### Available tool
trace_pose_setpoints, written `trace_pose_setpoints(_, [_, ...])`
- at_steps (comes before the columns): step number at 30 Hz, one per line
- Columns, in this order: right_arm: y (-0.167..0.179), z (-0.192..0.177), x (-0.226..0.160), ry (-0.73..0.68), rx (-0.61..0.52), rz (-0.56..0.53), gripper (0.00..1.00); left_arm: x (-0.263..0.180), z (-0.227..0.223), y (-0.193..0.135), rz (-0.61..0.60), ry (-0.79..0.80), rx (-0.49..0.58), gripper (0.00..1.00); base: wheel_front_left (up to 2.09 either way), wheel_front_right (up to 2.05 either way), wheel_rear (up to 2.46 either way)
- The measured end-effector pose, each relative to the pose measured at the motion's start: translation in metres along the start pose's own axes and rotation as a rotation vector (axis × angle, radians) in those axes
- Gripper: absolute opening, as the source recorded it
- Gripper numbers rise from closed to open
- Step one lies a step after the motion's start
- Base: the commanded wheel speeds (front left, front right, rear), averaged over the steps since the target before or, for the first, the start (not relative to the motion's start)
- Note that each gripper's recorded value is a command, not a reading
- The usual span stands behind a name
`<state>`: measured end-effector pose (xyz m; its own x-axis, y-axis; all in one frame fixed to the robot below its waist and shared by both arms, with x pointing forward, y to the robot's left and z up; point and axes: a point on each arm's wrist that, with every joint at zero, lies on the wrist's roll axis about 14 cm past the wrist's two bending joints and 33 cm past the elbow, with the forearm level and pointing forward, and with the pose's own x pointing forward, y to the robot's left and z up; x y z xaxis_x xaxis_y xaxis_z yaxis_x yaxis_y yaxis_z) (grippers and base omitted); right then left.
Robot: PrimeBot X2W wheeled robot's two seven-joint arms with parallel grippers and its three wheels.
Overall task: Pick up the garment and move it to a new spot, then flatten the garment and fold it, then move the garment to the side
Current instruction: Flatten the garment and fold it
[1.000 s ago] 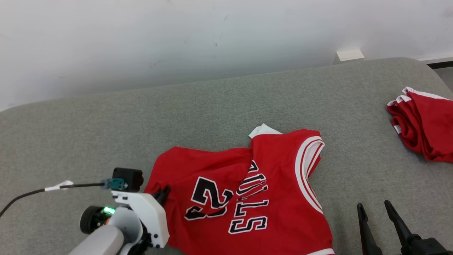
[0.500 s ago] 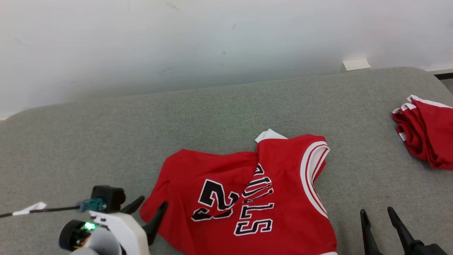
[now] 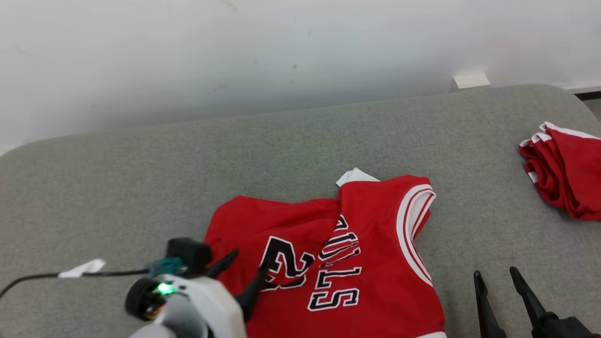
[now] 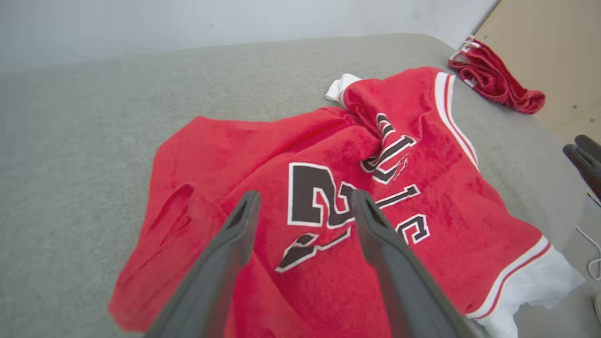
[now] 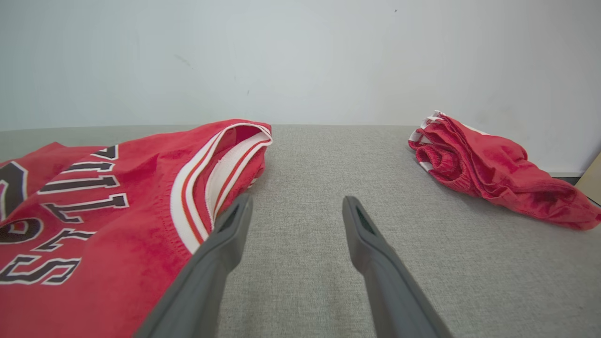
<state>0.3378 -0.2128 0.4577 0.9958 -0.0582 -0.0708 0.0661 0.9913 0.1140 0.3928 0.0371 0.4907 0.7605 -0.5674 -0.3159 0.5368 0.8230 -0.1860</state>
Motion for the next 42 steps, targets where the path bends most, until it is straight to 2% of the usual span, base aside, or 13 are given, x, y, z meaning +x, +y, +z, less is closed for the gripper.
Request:
trace_pose_setpoints(7, [-0.008,-0.001,0.000,0.008,-0.006,-0.027,1.00,0.050,-0.001,-0.060,-0.182,0.038,0.016,1.00,0.00,0.00,0.00])
trace_pose_setpoints(15, [-0.019,-0.003,-0.001,0.016,-0.007,-0.063,1.00,0.096,-0.022,-0.082,-0.228,0.129,0.046,1.00,0.00,0.00,0.00])
trace_pose_setpoints(16, [-0.021,-0.003,-0.002,0.019,-0.008,-0.069,1.00,0.100,-0.025,-0.082,-0.226,0.136,0.044,0.90,0.00,0.00,0.00])
trace_pose_setpoints(17, [-0.022,-0.004,-0.002,0.021,-0.008,-0.075,1.00,0.103,-0.029,-0.081,-0.227,0.149,0.047,0.46,0.00,0.00,0.00])
trace_pose_setpoints(18, [-0.024,-0.005,-0.003,0.024,-0.009,-0.081,1.00,0.106,-0.031,-0.081,-0.228,0.154,0.041,0.10,0.00,0.00,0.00])
trace_pose_setpoints(19, [-0.025,-0.005,-0.003,0.027,-0.010,-0.084,1.00,0.109,-0.032,-0.081,-0.228,0.156,0.039,0.00,0.00,0.00,0.00])
trace_pose_setpoints(23, [-0.027,-0.006,-0.002,0.030,-0.010,-0.090,1.00,0.122,-0.014,-0.076,-0.228,0.085,0.040,0.00,0.00,0.00,0.00])
trace_pose_setpoints(31, [-0.024,-0.005,0.003,0.029,-0.016,-0.079,1.00,0.153,0.057,-0.071,-0.201,-0.128,0.108,0.00,0.00,0.00,0.00])
trace_pose_setpoints(36, [-0.032,-0.005,-0.001,0.033,-0.021,-0.104,1.00,0.168,0.062,-0.064,-0.174,-0.138,0.130,0.00,0.00,0.00,0.00])
trace_pose_setpoints(37, [-0.034,-0.005,-0.003,0.035,-0.022,-0.110,1.00,0.170,0.058,-0.062,-0.170,-0.129,0.133,0.26,0.00,0.00,0.00])
trace_pose_setpoints(38, [-0.035,-0.006,-0.004,0.037,-0.022,-0.116,1.00,0.171,0.054,-0.062,-0.173,-0.115,0.134,0.44,0.00,0.00,0.00])
trace_pose_setpoints(39, [-0.037,-0.007,-0.005,0.040,-0.022,-0.122,1.00,0.172,0.049,-0.063,-0.178,-0.102,0.136,1.00,0.00,0.00,0.00])
trace_pose_setpoints(42, [-0.040,-0.006,-0.007,0.037,-0.021,-0.132,1.00,0.170,0.044,-0.056,-0.171,-0.095,0.137,1.00,0.00,0.00,0.00])
